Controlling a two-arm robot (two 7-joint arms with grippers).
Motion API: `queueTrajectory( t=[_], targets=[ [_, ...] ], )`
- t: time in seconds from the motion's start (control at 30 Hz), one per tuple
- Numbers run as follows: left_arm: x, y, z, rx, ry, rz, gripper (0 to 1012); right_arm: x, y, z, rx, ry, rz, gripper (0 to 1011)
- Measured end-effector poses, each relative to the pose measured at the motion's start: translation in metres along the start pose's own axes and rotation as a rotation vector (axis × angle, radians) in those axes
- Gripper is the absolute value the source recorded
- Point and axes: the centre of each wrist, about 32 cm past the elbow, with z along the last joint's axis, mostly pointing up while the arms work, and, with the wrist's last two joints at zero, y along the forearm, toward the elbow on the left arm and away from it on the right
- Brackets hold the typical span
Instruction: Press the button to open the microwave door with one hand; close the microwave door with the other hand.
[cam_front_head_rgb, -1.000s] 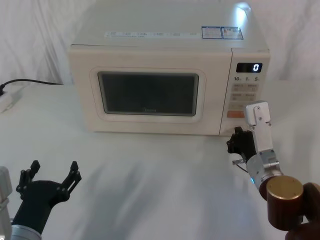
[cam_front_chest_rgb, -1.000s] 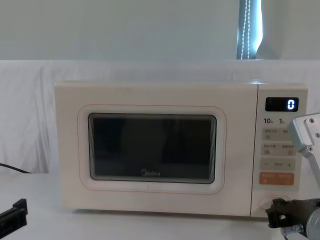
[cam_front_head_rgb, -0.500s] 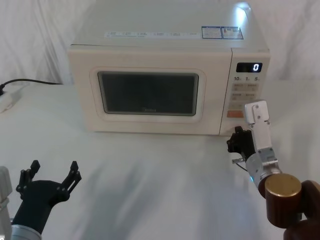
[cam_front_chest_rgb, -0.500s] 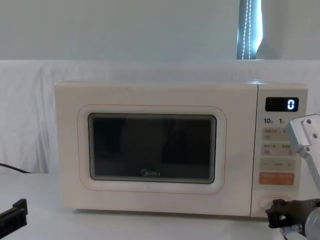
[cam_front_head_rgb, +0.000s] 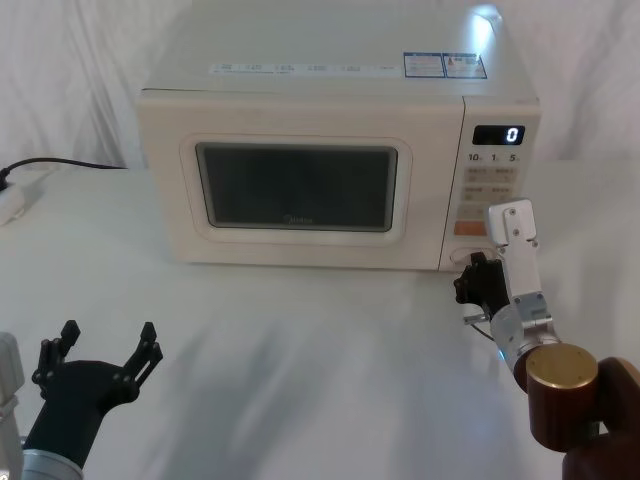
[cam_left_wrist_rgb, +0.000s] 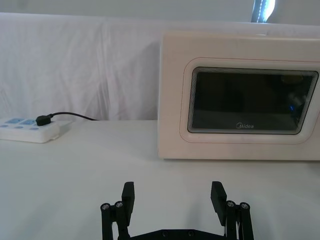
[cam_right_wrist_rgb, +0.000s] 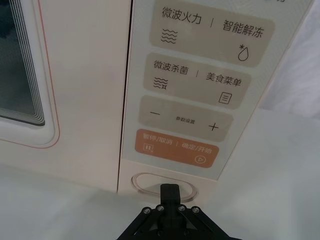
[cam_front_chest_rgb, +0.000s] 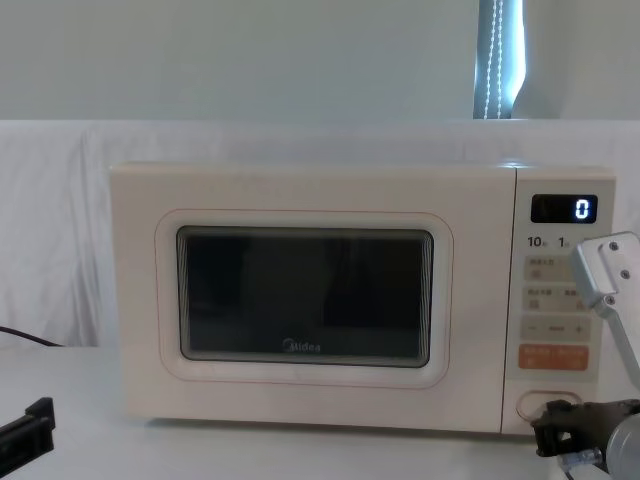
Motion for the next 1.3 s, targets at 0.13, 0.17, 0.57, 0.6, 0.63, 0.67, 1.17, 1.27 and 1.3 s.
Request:
queueTrajectory(
  t=[0.13, 0.17, 0.57, 0.6, 0.63, 0.67, 1.17, 1.27, 1.3],
  targets=[
    [0.0000, 0.000, 0.000, 0.000, 0.000, 0.000, 1001, 0.0003, 0.001, 0.000, 0.000, 0.000, -0.005, 0],
    [0.0000, 0.000, 0.000, 0.000, 0.000, 0.000, 1001, 0.0002, 0.002, 0.000, 0.000, 0.001, -0.006, 0],
    [0.0000, 0.000, 0.000, 0.000, 0.000, 0.000, 1001, 0.0004, 0.005, 0.000, 0.001, 0.003, -0.008, 0],
    [0.0000, 0.000, 0.000, 0.000, 0.000, 0.000, 1001, 0.0003, 0.006, 0.001, 0.001, 0.003, -0.008, 0],
    [0.0000, 0.000, 0.000, 0.000, 0.000, 0.000, 1001, 0.0003, 0.006, 0.001, 0.001, 0.003, -0.008, 0],
    [0.0000, 0.000, 0.000, 0.000, 0.000, 0.000, 1001, 0.0002, 0.006, 0.001, 0.001, 0.003, -0.008, 0],
    [0.0000, 0.000, 0.000, 0.000, 0.000, 0.000, 1001, -0.0019, 0.012, 0.002, 0.003, 0.004, -0.005, 0],
    [0.0000, 0.000, 0.000, 0.000, 0.000, 0.000, 1001, -0.0022, 0.013, 0.002, 0.004, 0.004, -0.006, 0],
    [0.0000, 0.000, 0.000, 0.000, 0.000, 0.000, 1001, -0.0022, 0.013, 0.002, 0.004, 0.004, -0.005, 0]
  ],
)
